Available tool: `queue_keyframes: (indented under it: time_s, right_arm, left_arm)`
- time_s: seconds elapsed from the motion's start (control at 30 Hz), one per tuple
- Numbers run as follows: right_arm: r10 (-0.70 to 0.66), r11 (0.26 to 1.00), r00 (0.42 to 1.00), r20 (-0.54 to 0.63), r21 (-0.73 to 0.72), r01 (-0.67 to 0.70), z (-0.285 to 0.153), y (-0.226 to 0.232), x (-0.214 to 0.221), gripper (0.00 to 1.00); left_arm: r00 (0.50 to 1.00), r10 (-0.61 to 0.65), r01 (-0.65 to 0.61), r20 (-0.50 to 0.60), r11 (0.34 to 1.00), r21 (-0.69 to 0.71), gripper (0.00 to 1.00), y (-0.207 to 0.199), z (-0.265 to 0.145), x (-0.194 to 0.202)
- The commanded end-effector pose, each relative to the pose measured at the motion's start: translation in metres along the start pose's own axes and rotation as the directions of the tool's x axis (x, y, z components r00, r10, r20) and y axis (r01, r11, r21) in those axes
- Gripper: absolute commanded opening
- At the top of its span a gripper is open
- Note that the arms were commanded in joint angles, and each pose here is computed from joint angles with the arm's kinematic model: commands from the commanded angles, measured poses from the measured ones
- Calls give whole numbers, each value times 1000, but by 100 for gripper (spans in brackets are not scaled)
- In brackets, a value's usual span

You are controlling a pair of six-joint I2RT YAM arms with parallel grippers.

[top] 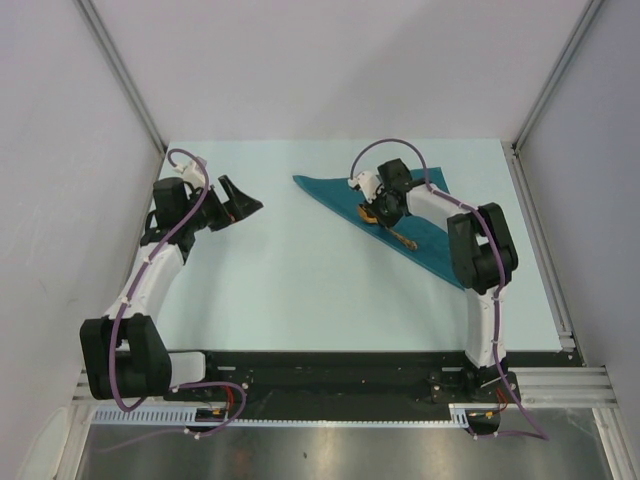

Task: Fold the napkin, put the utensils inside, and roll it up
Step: Place the utensil onto the napkin

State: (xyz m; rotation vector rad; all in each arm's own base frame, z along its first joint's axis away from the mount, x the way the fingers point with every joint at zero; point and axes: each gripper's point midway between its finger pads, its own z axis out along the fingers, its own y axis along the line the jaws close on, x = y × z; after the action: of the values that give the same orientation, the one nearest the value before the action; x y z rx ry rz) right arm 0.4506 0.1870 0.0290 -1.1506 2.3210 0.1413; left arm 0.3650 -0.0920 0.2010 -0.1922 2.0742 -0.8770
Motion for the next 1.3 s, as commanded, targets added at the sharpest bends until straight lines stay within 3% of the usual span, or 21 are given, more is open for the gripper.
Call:
queue_keyframes:
  time_s: [0.0,0.03,0.07,0.17,0.37,0.47,0.53,0.57,0.63,0.67,0.73,0.77,0.87,0.93,1.07,1.27]
  right_arm:
    - [-15,1000,1000,-7,5,15,6,0,-4,11]
    - [-7,1000,1000,-4,15,7,4,-3,-6,16]
    - [-6,1000,1000,-4,17,6,4,-3,-7,28]
    - [16,999,1000,17,32,-17,-5,-7,-13,38]
    - [105,991,981,163,69,-117,-60,-14,-49,44]
    - [261,938,936,235,167,-304,-100,-24,-48,46]
    - [392,876,892,224,206,-436,-109,-27,-17,47]
    - [501,805,822,269,204,-557,-125,-27,-10,47]
    - [675,660,692,254,211,-721,-126,-25,40,47]
    - [754,562,584,303,164,-811,-142,-21,45,47]
    - [846,423,459,272,185,-887,-138,-8,93,47]
    - [869,332,381,316,199,-922,-150,-7,103,48]
    - [923,176,250,291,258,-950,-153,9,153,49]
    - [951,47,125,282,267,-963,-155,10,181,49]
    - [963,-139,-76,257,236,-962,-161,16,215,48]
    - [893,-356,-254,373,237,-904,-189,12,254,48]
  left_arm:
    - [999,39,-40,20,998,40,100,-6,-3,-6]
    - [999,40,-41,20,998,41,100,-6,-3,-5]
    - [999,41,-42,19,998,42,100,-7,-3,-5]
    - [999,42,-43,19,998,47,100,-8,-4,-5]
    - [999,46,-47,22,997,54,100,-11,-6,-6]
    - [999,48,-50,25,997,58,100,-14,-8,-6]
    - [999,45,-46,24,996,70,100,-16,-9,-5]
    - [999,45,-47,21,996,81,100,-18,-10,-4]
    - [999,38,-39,17,996,86,100,-19,-10,-4]
    - [999,38,-39,15,995,90,100,-20,-10,-4]
    - [999,34,-34,7,995,98,100,-21,-10,-3]
    - [1000,31,-31,3,995,100,100,-21,-9,-2]
    - [1000,30,-30,-1,994,105,100,-22,-10,-1]
    - [1000,31,-31,1,994,104,100,-22,-10,-2]
    - [1000,30,-30,-1,993,112,100,-22,-11,-3]
    - [1000,-3,3,4,992,126,100,-17,-14,-7]
